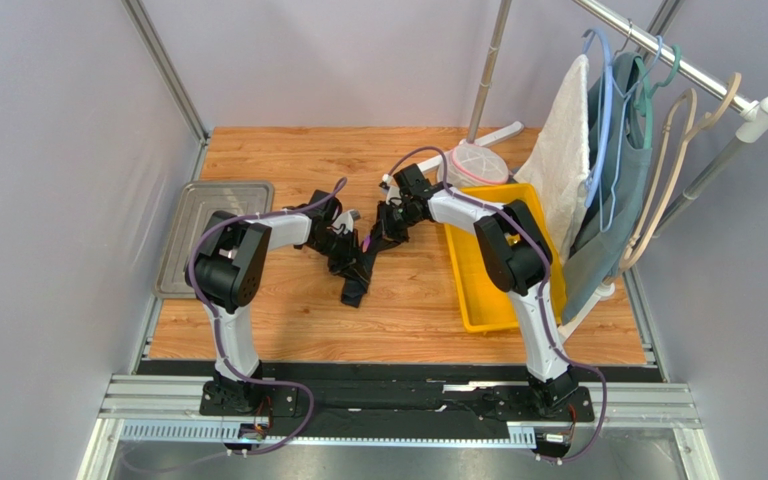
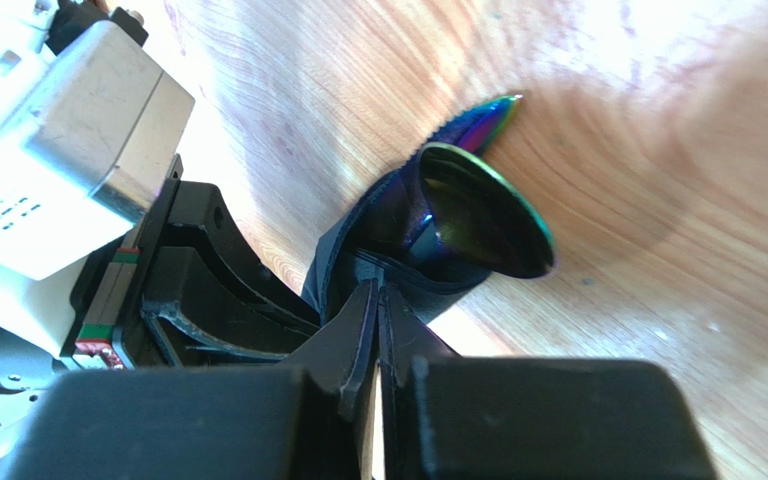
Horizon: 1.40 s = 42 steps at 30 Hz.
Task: Place the utensils on the paper napkin and roll it up
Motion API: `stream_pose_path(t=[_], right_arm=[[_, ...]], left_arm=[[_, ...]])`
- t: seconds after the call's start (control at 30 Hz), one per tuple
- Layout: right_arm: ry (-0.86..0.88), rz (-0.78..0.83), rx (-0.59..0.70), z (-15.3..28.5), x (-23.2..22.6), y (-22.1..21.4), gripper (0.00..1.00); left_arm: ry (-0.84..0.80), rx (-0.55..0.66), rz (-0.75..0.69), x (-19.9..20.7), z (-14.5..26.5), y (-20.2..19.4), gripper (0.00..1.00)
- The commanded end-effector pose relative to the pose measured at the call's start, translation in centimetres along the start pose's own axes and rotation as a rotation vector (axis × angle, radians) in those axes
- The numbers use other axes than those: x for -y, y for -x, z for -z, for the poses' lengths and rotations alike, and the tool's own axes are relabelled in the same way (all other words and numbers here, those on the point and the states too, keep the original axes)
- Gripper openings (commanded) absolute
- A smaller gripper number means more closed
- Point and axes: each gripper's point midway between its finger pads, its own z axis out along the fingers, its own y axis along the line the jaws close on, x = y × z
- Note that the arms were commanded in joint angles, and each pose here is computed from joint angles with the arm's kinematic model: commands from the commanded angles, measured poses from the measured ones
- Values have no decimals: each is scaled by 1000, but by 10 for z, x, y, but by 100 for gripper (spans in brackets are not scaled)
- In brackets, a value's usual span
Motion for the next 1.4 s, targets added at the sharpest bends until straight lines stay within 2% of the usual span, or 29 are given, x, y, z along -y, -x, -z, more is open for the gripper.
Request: stream_pose_path(t=[0.0, 0.1, 0.53, 0.83, 1.1, 1.23, 1.37], right_arm=[[-2, 20, 4, -12, -1, -4, 3], [-44, 9, -15, -19, 10, -11, 0], [-168, -35, -25, -30, 45, -24, 0], [-161, -26, -21, -26, 41, -21, 0], [-112, 7, -34, -17, 24, -19, 0], [-62, 45, -27, 3, 2, -8, 1], [-49, 98, 7, 27, -15, 3, 3]], left_arm=[[41, 7, -49, -4, 0, 5, 0], [-5, 35, -92, 12, 5, 10, 0], [-200, 60, -170, 63, 16, 3, 0], [-116, -60, -74, 19, -13, -23, 0], [-90, -97, -52, 4, -18, -35, 0], [-76, -111, 20, -12, -23, -34, 0], [-66, -110, 35, -20, -24, -32, 0]])
